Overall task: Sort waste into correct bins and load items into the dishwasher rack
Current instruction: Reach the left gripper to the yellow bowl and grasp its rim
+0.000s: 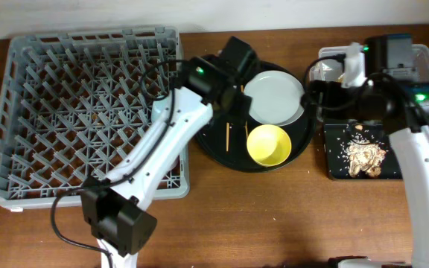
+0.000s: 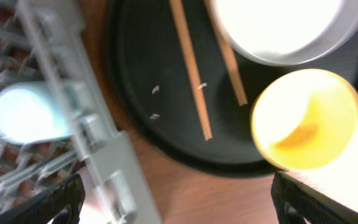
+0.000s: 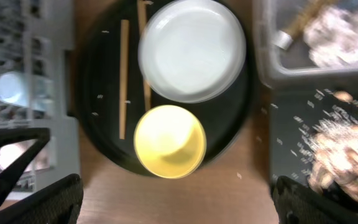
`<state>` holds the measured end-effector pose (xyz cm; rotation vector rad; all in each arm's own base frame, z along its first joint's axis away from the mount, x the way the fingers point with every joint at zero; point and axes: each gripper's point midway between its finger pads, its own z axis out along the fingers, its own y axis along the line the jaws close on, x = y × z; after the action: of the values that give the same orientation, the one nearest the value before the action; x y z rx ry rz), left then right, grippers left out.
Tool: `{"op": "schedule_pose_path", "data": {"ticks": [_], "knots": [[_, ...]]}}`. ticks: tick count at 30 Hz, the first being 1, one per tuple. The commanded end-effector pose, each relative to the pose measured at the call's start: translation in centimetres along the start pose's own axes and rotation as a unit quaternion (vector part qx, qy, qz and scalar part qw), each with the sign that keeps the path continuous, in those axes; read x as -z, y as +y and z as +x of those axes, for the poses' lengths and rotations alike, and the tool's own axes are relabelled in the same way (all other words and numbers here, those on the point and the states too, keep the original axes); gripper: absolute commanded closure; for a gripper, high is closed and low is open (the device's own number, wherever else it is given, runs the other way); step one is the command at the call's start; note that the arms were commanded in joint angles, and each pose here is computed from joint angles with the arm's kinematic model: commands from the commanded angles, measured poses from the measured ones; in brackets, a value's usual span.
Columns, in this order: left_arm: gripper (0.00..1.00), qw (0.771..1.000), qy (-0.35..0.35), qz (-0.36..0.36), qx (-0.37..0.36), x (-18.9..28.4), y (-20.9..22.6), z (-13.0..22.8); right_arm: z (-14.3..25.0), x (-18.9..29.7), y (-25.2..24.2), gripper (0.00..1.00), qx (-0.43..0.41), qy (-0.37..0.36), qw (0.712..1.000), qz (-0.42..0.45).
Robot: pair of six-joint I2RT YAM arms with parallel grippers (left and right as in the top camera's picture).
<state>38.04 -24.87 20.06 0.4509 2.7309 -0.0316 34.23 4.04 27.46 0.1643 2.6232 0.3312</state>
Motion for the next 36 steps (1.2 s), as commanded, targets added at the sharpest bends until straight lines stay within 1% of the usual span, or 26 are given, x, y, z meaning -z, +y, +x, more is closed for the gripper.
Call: {"op": "schedule_pose_path", "data": {"ticks": [1,4,5,8,10,12,13,14,17,22,23,27,31,33,34,36], "knots": [[0.05,0.998,-0.047,0.026,-0.023,1.3,-2.9,-1.4,0.0,1.6,-3.7,0.02,-0.041,-0.011,0.998,0.037],[0.06,0.998,-0.018,0.053,-0.032,-1.0,-4.7,-0.7,0.6,2.3,-6.2,0.02,-0.080,-0.001,0.995,0.057],[0.08,0.997,0.000,0.065,-0.033,-2.1,-5.4,-0.3,0.9,2.4,-6.7,0.01,-0.086,0.002,0.994,0.061],[0.09,0.996,0.043,0.071,-0.029,-5.5,-6.3,1.0,1.1,2.4,-6.8,0.02,-0.087,0.008,0.994,0.064],[0.09,0.994,0.064,0.078,-0.028,-7.0,-6.8,1.6,1.1,2.4,-6.8,0.02,-0.087,0.008,0.994,0.064],[0.10,0.994,0.073,0.076,-0.023,-7.8,-6.7,1.9,1.1,2.3,-6.8,0.01,-0.087,0.009,0.994,0.064],[0.16,0.994,0.071,0.075,-0.021,-7.8,-6.6,1.7,1.2,2.2,-6.9,0.01,-0.088,0.011,0.994,0.064],[0.19,0.994,0.069,0.077,-0.020,-7.8,-6.6,1.6,1.2,2.1,-6.9,0.01,-0.089,0.014,0.994,0.064],[0.25,0.994,0.062,0.088,-0.016,-8.1,-7.2,1.2,1.4,1.7,-7.0,0.02,-0.091,0.024,0.993,0.065],[0.28,0.992,0.078,0.094,-0.005,-9.6,-7.7,1.7,1.5,1.7,-7.0,0.01,-0.091,0.026,0.993,0.066],[0.30,0.991,0.085,0.101,-0.005,-10.0,-8.0,2.0,1.5,1.7,-7.0,0.02,-0.091,0.026,0.993,0.066],[0.33,0.989,0.117,0.094,-0.006,-13.1,-8.3,3.3,1.5,1.7,-7.0,0.02,-0.091,0.026,0.993,0.066],[0.50,0.987,0.130,0.090,-0.007,-14.4,-8.3,3.9,1.5,1.7,-7.0,0.01,-0.091,0.026,0.993,0.066],[0.64,0.987,0.132,0.089,-0.007,-14.6,-8.3,4.0,1.5,1.7,-7.0,0.02,-0.091,0.026,0.993,0.066],[0.66,0.987,0.132,0.089,-0.007,-14.6,-8.3,4.0,1.5,1.7,-7.0,0.02,-0.091,0.026,0.993,0.066],[0.67,0.987,0.131,0.088,-0.011,-14.8,-8.3,4.0,1.5,1.7,-7.0,0.02,-0.091,0.026,0.993,0.066]]}}
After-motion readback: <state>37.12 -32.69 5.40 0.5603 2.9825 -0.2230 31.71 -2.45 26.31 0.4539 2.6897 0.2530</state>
